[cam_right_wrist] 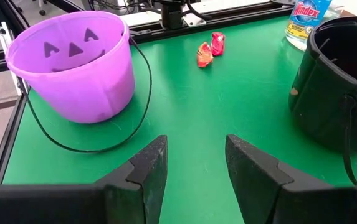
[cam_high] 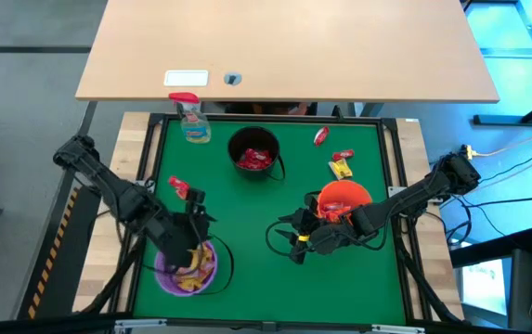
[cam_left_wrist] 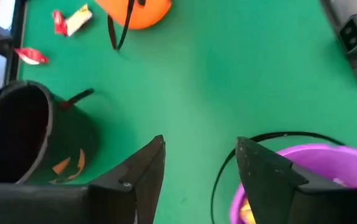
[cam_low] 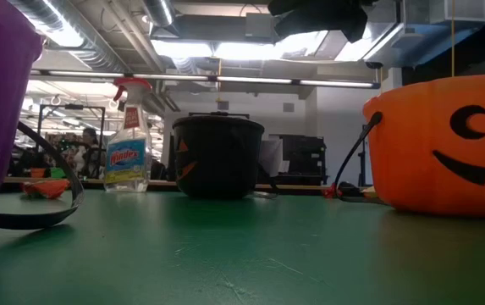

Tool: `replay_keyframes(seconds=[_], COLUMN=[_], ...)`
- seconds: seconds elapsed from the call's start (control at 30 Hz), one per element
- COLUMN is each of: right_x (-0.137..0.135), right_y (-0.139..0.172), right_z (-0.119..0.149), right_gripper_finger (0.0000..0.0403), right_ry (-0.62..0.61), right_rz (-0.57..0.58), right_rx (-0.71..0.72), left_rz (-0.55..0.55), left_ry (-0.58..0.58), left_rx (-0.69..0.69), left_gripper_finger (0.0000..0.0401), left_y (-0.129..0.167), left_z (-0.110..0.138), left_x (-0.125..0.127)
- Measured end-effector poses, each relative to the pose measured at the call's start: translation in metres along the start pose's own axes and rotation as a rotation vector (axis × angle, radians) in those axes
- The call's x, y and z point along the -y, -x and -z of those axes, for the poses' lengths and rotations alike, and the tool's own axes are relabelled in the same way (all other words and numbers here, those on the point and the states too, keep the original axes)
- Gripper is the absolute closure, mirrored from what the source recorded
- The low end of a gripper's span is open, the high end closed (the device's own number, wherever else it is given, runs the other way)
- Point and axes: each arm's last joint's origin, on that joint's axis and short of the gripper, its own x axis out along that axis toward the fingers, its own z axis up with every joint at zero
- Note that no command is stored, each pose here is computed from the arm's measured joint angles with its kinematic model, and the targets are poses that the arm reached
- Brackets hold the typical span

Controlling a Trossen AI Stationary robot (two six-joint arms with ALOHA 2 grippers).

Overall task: Sort candy
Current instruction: Put the red candy into the black bucket

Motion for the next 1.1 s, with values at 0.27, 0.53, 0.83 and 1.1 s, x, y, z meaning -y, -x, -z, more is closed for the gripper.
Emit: replay_keyframes(seconds=[0.27,0.53,0.83,1.1], right_x=[0.0,0.0,0.0,0.001], right_y=[0.0,0.0,0.0,0.0], right_z=[0.0,0.0,0.0,0.0], right_gripper_finger=[0.0244,0.0244,0.0244,0.0244], right_ry=[-0.002,0.0,0.0,0.001], right_rz=[0.0,0.001,0.005,0.015], right_rx=[0.0,0.0,0.001,0.007], left_rz=[-0.026,-0.083,-0.098,-0.048], left_ry=[0.121,0.301,0.356,0.363], left_rx=[-0.021,0.151,0.145,0.128], left_gripper_finger=[0.0224,0.0233,0.0234,0.0234], left_y=[-0.013,-0.011,-0.025,-0.028], left_z=[0.031,0.052,0.063,0.065], left_x=[-0.041,-0.074,-0.089,-0.098])
